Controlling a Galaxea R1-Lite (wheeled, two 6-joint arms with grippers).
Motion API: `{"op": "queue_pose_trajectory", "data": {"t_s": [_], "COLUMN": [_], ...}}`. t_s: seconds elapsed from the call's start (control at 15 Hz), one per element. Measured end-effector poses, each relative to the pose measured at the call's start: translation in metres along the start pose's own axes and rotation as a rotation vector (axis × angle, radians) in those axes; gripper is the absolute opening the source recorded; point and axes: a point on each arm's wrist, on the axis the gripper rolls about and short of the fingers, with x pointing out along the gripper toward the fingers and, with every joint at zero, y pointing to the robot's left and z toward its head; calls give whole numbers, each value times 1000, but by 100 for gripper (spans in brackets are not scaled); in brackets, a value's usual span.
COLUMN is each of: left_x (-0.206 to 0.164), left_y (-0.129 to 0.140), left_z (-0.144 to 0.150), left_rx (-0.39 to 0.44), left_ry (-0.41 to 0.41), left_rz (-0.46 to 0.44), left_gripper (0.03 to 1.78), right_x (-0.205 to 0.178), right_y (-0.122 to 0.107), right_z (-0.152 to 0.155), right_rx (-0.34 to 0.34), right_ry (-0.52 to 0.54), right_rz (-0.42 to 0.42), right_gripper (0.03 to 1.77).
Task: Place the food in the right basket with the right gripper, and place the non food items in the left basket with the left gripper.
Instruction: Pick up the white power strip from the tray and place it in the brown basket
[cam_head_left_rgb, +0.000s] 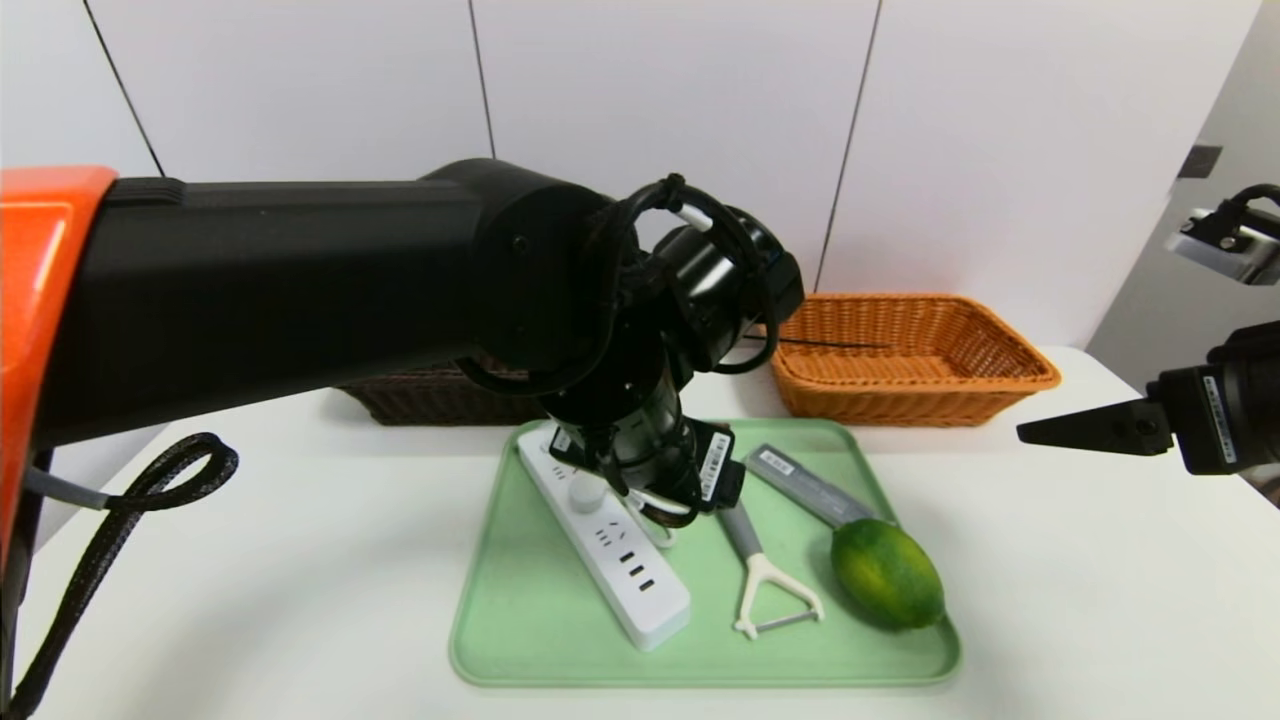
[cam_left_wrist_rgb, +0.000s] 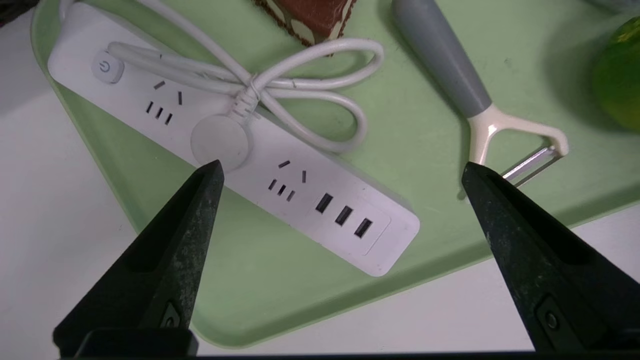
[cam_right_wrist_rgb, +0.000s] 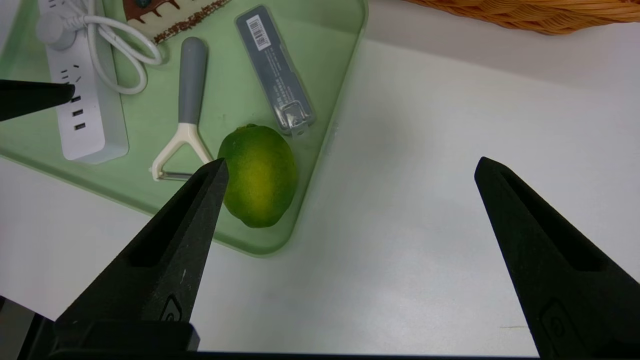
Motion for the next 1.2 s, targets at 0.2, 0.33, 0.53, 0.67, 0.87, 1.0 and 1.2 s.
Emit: {"op": "queue_pose_trajectory", "data": {"t_s": [0.2,0.33,0.53,0.67,0.87,1.0,1.2], "left_x": [7,8,12,19,35,44,50], "left_y": [-1,-3,-5,-7,-12,-11,-8], "left_z": [-2,-1,1,2,4,4,7], "left_rx": [11,27,72,112,114,114,111], "left_ry": [29,20,-2,-4,-17,-9,-17], "left_rz": [14,10,0,1,6,37,49], "left_gripper": [169,169,169,169,169,169,169], "right_x": [2,4,5,5,5,4,4], "right_y": [-1,-1,-2,-2,-6,-8,-9], "right_z": [-1,-2,-3,-4,-7,-8,-10], "right_rx": [4,8,11,14,27,36,40], "right_ry": [8,17,21,26,30,31,34], "right_rz": [0,0,-1,-2,-15,-26,-30], "right_gripper": [170,170,170,170,170,170,170]}}
